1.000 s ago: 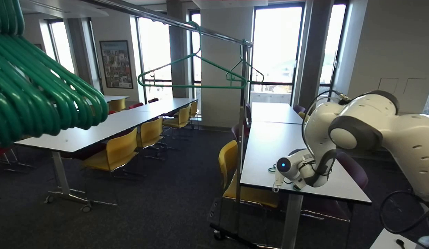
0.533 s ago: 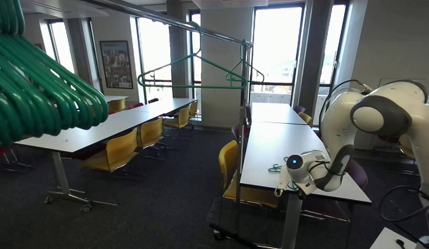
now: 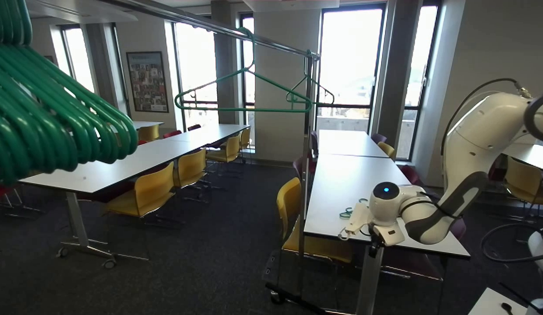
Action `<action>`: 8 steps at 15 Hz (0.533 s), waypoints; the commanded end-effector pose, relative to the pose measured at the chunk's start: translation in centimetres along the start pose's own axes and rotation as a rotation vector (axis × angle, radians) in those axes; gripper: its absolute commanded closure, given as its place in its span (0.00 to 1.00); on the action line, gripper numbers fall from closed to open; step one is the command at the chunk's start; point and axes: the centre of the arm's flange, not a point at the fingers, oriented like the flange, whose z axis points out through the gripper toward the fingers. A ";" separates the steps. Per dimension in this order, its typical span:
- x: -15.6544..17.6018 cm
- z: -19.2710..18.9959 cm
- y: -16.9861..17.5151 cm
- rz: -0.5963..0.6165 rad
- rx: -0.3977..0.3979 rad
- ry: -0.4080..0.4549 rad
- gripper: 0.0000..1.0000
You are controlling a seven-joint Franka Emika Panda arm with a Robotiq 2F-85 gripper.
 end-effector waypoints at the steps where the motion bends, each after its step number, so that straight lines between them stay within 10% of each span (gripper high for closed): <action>1: -1.4 -7.6 -3.0 0.101 -0.149 -0.063 0.00; 8: -2.1 -13.4 -5.8 0.361 -0.360 -0.143 0.00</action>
